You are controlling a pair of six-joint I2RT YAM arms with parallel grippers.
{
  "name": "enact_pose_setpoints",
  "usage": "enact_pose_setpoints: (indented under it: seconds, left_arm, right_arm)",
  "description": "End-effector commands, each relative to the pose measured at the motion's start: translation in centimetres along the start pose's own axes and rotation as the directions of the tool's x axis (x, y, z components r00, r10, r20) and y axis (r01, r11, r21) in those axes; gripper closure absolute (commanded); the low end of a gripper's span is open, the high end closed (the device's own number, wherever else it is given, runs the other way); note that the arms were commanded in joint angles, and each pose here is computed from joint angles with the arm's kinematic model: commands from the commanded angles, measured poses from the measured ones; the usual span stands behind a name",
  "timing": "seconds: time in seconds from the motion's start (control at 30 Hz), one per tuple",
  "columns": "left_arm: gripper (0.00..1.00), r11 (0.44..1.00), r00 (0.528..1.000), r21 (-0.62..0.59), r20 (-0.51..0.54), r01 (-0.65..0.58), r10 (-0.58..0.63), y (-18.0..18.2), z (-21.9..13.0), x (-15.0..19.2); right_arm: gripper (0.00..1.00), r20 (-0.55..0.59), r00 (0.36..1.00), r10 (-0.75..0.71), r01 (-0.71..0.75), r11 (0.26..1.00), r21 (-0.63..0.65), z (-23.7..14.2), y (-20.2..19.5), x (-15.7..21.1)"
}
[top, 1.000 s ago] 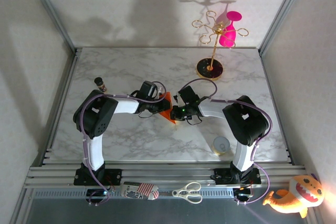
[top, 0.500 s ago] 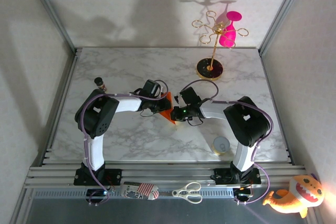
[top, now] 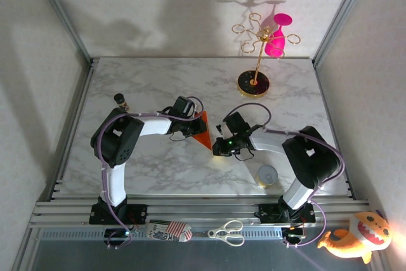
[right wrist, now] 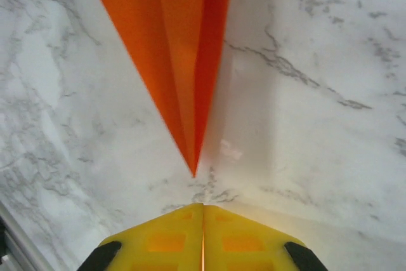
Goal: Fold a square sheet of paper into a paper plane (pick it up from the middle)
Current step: Fourth fold the wing at the center of the table.
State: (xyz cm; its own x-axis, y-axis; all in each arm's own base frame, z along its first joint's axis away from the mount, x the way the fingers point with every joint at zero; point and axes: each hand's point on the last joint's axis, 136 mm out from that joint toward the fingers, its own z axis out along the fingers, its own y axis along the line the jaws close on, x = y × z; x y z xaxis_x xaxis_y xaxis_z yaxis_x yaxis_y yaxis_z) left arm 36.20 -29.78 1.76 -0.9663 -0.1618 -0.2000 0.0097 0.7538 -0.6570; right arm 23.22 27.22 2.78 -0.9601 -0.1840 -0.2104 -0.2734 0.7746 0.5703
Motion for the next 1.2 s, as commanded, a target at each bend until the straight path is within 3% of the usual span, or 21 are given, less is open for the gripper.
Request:
enact_pose_setpoints:
  seconds: [0.0,0.3,0.5,0.67,0.83,1.17]
  left_arm:
    - [0.87,0.986,0.997,-0.148,-0.026,0.073,-0.078,4.4,1.1,1.5]
    - [0.87,0.985,0.992,-0.120,-0.010,0.125,-0.127,3.9,1.1,1.4]
    - [0.85,0.992,0.994,-0.063,0.000,0.110,-0.111,2.0,0.5,0.6]
    - [0.80,1.000,1.000,0.022,0.021,0.003,-0.004,-1.2,-0.7,-1.5]
    - [0.77,0.992,0.992,0.019,0.035,-0.124,0.123,-1.7,-1.4,-3.0]
    - [0.78,0.977,0.977,0.030,0.030,-0.212,0.211,-1.0,-2.0,-3.4]
  right_arm:
    - [0.90,0.119,0.993,-0.019,0.023,0.999,-0.033,-1.8,2.2,-3.1]
    - [0.93,0.124,0.991,0.043,-0.037,0.998,-0.044,1.7,2.3,-5.6]
    - [0.94,0.069,0.996,0.059,-0.062,0.997,0.038,3.0,-0.1,-4.1]
    - [0.94,-0.031,0.997,0.075,-0.071,0.989,0.131,3.4,-3.1,-0.7]
    - [0.94,-0.101,0.990,0.096,-0.077,0.981,0.177,3.1,-5.1,1.9]
    - [0.94,-0.122,0.987,0.105,-0.082,0.981,0.179,3.3,-5.4,2.3]
